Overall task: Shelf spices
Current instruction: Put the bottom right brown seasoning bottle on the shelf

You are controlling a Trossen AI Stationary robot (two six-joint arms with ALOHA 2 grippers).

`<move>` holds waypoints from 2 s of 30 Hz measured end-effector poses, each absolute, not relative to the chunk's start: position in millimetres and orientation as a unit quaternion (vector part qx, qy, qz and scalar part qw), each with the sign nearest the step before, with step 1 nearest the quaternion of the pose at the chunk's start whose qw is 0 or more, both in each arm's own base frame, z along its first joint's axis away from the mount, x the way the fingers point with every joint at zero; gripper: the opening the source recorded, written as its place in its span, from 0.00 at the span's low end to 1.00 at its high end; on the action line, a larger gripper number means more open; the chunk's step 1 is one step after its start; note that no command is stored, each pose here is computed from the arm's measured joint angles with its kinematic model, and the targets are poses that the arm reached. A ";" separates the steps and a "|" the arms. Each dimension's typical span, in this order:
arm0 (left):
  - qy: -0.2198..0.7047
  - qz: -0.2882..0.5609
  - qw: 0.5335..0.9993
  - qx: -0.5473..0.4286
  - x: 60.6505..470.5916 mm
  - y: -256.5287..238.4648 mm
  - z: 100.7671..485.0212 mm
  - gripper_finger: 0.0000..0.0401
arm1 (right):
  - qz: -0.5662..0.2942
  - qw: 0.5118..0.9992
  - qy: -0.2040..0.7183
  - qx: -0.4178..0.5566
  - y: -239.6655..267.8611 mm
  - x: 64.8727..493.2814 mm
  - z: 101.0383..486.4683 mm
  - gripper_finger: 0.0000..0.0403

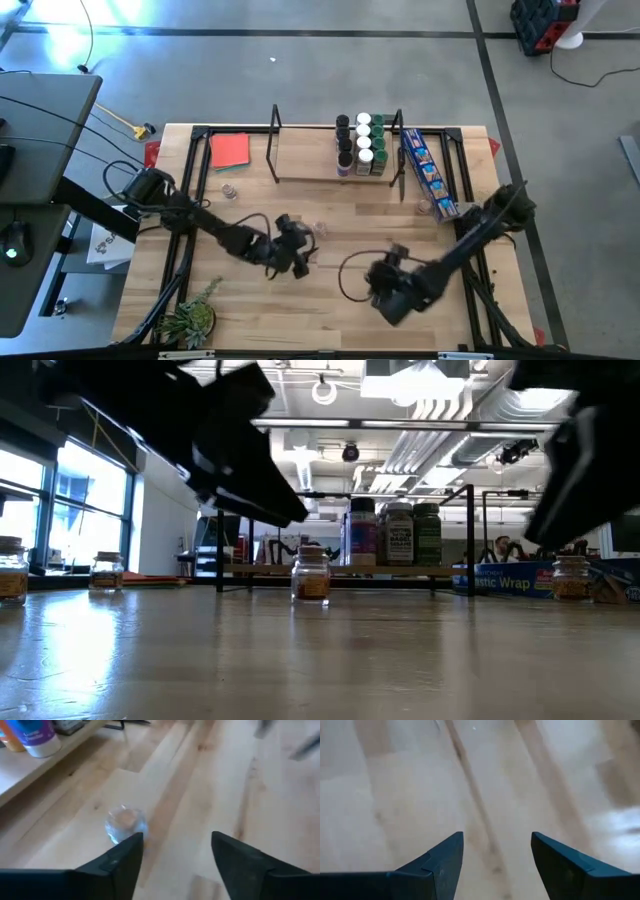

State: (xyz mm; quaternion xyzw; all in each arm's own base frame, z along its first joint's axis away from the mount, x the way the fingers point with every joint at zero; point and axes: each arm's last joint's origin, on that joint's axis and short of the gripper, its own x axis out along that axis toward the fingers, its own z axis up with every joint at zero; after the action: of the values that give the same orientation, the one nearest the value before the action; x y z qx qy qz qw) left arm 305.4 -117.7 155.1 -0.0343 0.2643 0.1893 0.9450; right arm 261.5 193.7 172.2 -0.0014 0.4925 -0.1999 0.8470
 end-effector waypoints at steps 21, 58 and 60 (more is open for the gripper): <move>0.293 0.191 0.936 -0.028 327.0 -54.3 154.0 0.68 | -0.262 0.908 0.310 0.103 212.3 224.5 134.8 0.56; 0.313 0.187 0.931 -0.006 345.5 -54.0 168.3 0.37 | -0.256 0.910 0.308 0.111 212.3 229.2 135.7 0.56; 0.329 0.205 0.922 -0.005 348.4 -40.9 192.8 0.37 | -0.256 0.909 0.308 0.111 212.3 229.3 135.6 0.56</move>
State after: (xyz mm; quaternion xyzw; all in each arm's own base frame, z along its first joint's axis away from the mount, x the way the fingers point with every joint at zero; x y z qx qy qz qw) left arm 348.4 -40.9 192.8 -0.0047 0.3289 0.2051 0.9218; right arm 229.3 212.3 135.6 0.1110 0.3079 -0.2563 0.9095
